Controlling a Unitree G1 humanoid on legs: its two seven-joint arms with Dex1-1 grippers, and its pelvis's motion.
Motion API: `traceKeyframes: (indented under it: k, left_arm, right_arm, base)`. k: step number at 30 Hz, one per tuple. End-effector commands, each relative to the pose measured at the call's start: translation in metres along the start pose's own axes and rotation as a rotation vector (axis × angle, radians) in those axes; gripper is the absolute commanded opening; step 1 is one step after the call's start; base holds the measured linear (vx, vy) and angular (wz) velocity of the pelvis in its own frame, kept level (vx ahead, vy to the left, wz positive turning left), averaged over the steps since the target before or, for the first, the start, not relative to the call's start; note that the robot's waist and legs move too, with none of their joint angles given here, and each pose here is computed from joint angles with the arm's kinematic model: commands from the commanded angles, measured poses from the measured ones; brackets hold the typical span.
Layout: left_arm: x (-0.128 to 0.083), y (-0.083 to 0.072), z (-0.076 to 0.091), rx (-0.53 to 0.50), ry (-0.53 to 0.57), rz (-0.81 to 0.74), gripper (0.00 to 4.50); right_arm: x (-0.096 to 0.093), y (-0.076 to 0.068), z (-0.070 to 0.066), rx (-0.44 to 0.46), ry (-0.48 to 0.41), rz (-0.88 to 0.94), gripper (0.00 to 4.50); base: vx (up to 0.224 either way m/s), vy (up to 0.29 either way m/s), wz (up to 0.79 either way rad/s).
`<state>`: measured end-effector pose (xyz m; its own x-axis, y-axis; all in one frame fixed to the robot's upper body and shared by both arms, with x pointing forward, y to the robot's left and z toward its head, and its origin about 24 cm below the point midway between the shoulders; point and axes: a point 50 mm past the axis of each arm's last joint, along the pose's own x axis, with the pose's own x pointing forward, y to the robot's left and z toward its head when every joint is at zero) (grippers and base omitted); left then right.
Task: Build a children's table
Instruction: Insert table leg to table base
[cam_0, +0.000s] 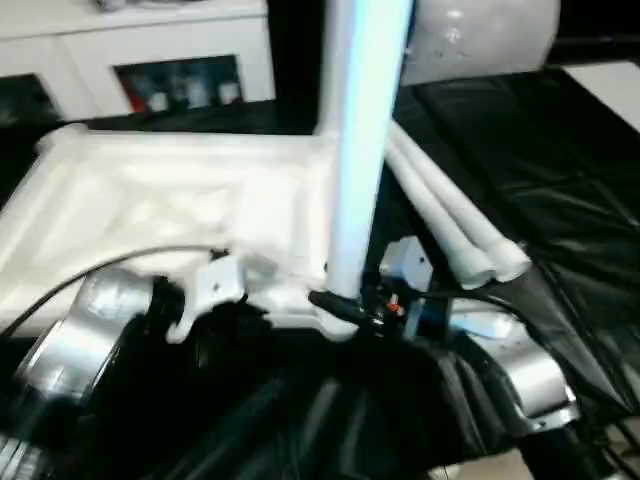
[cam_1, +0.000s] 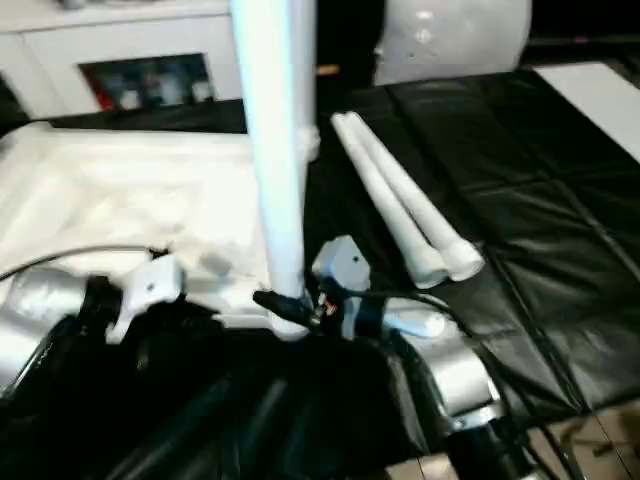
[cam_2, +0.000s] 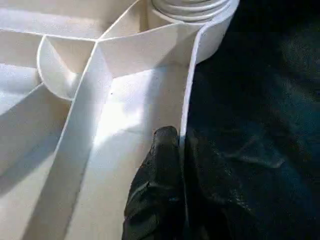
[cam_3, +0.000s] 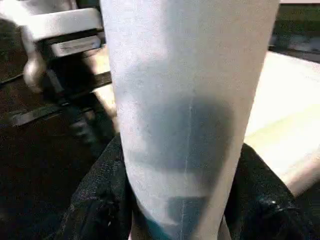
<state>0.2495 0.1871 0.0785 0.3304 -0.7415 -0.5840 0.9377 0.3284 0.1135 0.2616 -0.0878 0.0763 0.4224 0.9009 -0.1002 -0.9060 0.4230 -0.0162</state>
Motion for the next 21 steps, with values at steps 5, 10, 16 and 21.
traceKeyframes:
  k: [5, 10, 16, 21]
  left_arm:
    - [0.012, -0.023, 0.023, -0.103, -0.050, 0.194, 0.00]
    - [0.044, -0.031, 0.054, -0.110, -0.132, 0.203, 0.00]
    - [0.048, -0.022, 0.056, -0.099, -0.103, 0.264, 0.00]
    - [0.042, -0.007, 0.046, -0.114, -0.025, 0.368, 0.00]
  right_arm:
    - [0.004, -0.005, -0.049, 0.145, 0.191, -0.125, 1.91]
    - [0.024, -0.012, -0.045, 0.175, 0.159, -0.205, 1.91]
    - [0.030, -0.013, -0.044, 0.188, 0.149, -0.217, 1.91]
    - [0.033, -0.015, -0.048, 0.204, 0.159, -0.239, 1.91]
  base:
    - [0.000, 0.000, 0.00]
    - [0.000, 0.000, 0.00]
    - [0.000, 0.000, 0.00]
    - [0.000, 0.000, 0.00]
